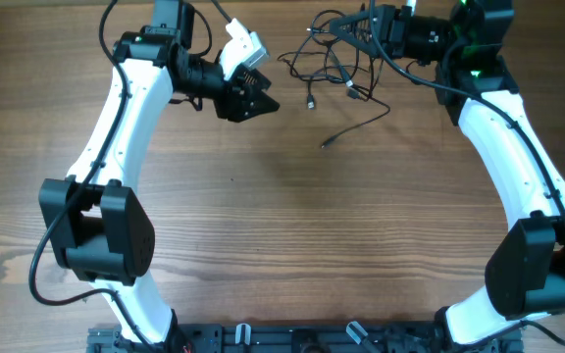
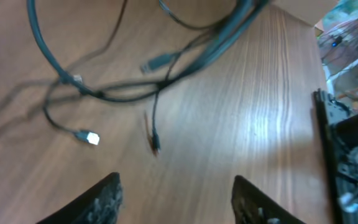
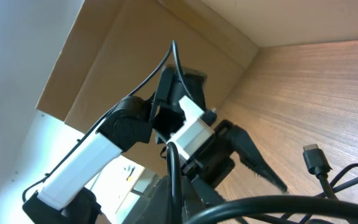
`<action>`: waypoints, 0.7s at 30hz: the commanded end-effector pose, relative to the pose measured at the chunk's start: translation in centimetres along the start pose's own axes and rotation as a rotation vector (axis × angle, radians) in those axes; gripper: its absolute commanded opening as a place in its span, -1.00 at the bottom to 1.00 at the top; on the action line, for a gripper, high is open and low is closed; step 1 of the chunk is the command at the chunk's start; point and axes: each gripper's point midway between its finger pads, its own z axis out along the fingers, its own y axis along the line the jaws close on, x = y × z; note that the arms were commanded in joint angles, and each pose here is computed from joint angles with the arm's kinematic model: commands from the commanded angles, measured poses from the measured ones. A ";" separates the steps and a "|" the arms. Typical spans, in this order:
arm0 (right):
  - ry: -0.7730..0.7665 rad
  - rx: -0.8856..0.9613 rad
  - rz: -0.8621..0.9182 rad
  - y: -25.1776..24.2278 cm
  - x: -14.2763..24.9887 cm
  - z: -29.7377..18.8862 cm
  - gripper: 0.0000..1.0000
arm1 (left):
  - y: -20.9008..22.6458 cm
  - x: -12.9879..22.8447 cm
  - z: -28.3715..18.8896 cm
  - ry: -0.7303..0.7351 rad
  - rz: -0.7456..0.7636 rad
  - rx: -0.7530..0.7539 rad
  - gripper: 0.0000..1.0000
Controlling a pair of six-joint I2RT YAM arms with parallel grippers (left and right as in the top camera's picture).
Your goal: Untangle cables
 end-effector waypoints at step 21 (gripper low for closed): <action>0.029 -0.087 -0.089 4.8 -0.5 -0.4 -0.91 | -4.0 -7.0 1.9 -0.235 0.158 0.170 0.09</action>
